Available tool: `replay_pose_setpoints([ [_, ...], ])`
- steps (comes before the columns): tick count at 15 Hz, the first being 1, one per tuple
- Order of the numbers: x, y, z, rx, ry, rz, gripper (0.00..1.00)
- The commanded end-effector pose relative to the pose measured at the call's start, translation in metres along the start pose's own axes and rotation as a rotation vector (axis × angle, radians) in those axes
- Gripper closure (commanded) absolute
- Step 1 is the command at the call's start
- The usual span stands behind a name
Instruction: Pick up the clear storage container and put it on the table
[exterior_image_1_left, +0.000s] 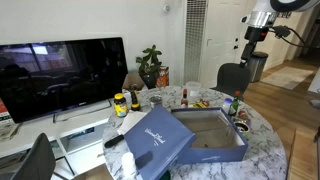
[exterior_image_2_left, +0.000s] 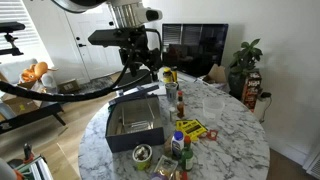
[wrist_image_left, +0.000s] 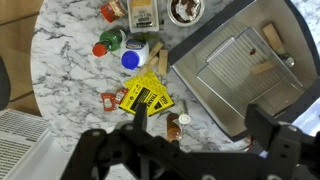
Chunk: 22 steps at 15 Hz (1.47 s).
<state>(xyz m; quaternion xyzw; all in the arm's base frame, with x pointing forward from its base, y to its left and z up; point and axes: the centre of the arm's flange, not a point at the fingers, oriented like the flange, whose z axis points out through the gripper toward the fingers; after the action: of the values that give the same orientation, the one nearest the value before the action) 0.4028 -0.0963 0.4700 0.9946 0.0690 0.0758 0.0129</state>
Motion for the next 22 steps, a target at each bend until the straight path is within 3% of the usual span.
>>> replay_pose_setpoints([
  [1, 0.0, 0.0, 0.0, 0.0, -0.001, 0.0, 0.0],
  [11, 0.0, 0.0, 0.001, 0.001, -0.003, 0.0, 0.0],
  [16, 0.023, -0.013, 0.061, 0.044, -0.01, 0.31, 0.0],
  [20, 0.019, -0.033, 0.119, 0.11, -0.141, 0.486, 0.0],
  [22, 0.005, -0.047, 0.145, 0.167, -0.246, 0.491, 0.0],
])
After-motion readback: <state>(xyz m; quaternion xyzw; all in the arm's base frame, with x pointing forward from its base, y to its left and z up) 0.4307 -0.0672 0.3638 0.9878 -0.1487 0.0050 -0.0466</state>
